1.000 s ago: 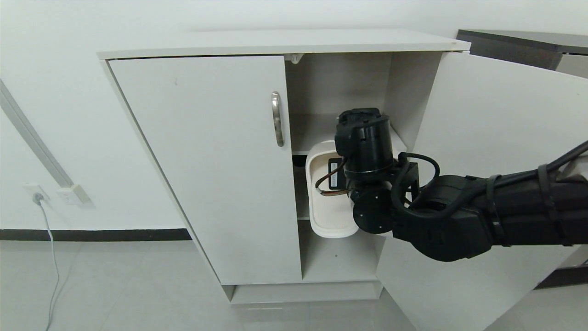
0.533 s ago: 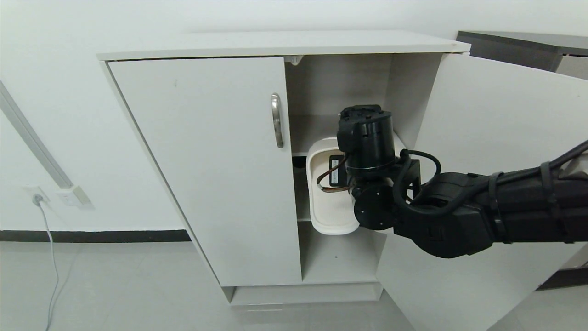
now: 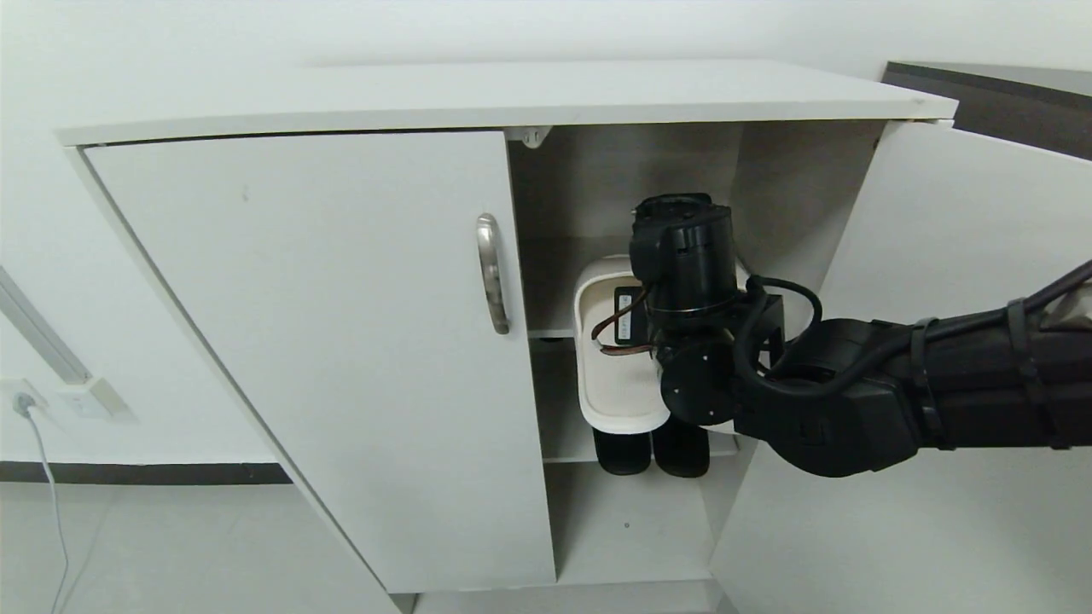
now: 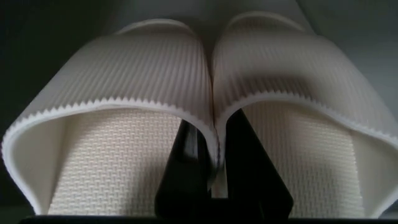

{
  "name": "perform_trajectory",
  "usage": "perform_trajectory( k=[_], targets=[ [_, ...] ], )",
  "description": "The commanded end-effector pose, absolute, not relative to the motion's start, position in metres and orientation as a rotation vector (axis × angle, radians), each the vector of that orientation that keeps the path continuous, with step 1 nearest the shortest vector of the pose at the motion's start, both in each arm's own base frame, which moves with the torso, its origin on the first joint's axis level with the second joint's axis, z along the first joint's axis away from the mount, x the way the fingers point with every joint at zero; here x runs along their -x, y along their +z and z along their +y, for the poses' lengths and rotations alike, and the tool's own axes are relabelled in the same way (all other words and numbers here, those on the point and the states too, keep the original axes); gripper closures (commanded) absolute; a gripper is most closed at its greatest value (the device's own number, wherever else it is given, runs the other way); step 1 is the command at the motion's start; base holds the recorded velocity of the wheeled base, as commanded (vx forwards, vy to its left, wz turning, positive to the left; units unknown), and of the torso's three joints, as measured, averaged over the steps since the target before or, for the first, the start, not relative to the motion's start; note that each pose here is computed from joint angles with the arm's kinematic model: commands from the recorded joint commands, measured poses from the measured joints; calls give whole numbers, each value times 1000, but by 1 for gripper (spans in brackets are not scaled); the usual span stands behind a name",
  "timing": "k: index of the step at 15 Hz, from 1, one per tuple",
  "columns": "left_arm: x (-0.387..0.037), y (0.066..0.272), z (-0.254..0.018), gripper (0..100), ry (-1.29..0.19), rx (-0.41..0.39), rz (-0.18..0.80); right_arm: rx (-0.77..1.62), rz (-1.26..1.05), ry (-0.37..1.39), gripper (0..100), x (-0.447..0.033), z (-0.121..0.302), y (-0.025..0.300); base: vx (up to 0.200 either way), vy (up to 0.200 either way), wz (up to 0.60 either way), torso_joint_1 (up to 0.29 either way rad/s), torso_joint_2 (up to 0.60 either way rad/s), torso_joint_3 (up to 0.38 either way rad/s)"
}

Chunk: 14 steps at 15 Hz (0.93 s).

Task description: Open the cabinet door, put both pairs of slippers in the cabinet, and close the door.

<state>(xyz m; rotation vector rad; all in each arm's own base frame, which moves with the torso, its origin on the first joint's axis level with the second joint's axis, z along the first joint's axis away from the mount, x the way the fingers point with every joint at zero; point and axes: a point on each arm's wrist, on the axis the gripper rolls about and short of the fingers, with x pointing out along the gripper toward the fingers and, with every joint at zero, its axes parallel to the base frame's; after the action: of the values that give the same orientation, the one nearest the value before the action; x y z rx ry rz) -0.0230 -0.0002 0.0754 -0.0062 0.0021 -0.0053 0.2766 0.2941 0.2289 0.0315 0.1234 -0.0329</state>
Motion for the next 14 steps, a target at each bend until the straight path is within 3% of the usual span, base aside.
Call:
perform_trajectory(
  k=[1,5,14],
  targets=[
    [23,75,0,100,-5,8,3,-22,131,-29,100,-275,294,226,0,0,0,0,0,0],
    [23,75,0,100,-5,8,3,-4,154,-5,100,-277,291,218,0,0,0,0,0,0],
    [23,75,0,100,-3,9,3,13,172,20,100,-330,293,234,0,0,0,0,0,0]
  ],
)
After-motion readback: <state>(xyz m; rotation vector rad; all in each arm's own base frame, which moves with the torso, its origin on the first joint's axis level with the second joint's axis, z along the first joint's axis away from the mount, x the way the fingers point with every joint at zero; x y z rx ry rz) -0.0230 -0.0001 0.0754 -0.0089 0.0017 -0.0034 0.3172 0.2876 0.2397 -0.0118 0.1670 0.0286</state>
